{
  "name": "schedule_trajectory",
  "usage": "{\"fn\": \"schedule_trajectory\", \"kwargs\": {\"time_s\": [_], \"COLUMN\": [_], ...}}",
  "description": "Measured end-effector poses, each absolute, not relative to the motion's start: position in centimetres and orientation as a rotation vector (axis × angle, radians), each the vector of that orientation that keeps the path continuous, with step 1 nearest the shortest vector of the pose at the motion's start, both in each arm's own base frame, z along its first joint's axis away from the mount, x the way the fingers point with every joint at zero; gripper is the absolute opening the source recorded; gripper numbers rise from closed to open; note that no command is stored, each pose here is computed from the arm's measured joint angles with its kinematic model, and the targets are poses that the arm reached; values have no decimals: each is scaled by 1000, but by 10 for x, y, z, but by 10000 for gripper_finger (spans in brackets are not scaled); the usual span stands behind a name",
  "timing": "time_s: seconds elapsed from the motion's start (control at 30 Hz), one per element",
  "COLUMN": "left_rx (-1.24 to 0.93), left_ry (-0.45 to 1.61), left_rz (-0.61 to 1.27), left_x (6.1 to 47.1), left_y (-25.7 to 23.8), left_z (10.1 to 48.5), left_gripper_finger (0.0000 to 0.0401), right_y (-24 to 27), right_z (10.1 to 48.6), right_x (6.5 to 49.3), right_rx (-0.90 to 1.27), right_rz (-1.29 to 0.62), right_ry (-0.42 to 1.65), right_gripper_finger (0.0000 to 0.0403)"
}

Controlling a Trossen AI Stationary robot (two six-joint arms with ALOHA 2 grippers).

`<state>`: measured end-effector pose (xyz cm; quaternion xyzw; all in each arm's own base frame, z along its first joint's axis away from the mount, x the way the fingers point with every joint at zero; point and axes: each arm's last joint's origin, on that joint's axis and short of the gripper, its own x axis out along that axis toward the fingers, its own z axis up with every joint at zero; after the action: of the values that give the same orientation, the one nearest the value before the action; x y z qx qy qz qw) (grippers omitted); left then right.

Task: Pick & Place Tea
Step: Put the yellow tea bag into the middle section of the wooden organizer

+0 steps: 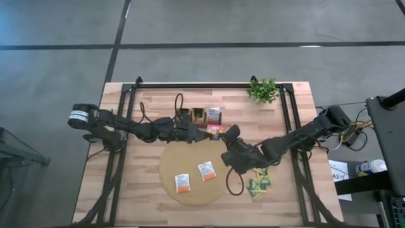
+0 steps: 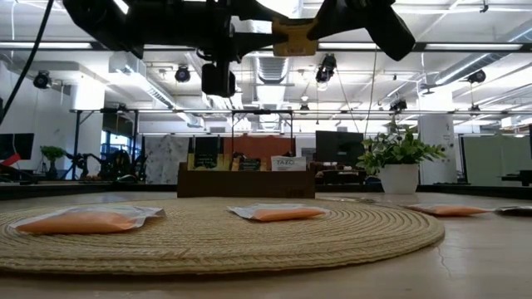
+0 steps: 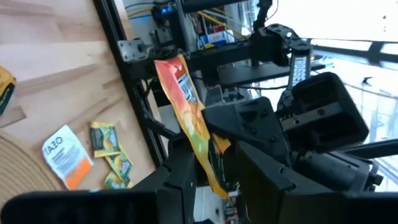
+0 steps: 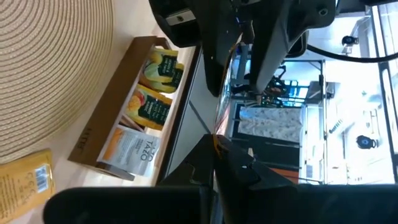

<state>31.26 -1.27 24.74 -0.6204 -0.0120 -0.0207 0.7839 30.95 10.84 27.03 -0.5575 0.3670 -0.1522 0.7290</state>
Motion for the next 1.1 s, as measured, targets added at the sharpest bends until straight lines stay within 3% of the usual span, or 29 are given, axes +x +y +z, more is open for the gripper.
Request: {"fn": "schedule_trajectory", "kwargs": {"time_s": [0.13, 0.33, 0.43, 0.63, 0.8, 0.9, 1.1], "left_rx": [-1335, -1307, -1287, -1239, -1140, -1024, -510], "left_ry": [3, 36, 29, 46, 224, 381, 686], "left_rz": [-25, 5, 17, 68, 189, 239, 239], "left_x": [313, 314, 314, 315, 310, 306, 308], "left_y": [-13, -13, -12, -7, -6, -13, -48], "left_z": [246, 242, 243, 242, 232, 231, 266], "left_gripper_finger": [80, 12, 3, 1, 1, 1, 0], "right_y": [108, 109, 109, 109, 104, 96, 50], "right_z": [270, 270, 270, 275, 290, 304, 328], "right_x": [310, 310, 309, 305, 291, 278, 263], "right_rx": [-1229, -1158, -1097, -1015, -936, -755, -24], "right_rz": [-335, -346, -308, -284, -295, -302, -65], "right_ry": [809, 790, 773, 743, 725, 692, 677], "right_gripper_finger": [9, 10, 20, 73, 128, 148, 144]}}
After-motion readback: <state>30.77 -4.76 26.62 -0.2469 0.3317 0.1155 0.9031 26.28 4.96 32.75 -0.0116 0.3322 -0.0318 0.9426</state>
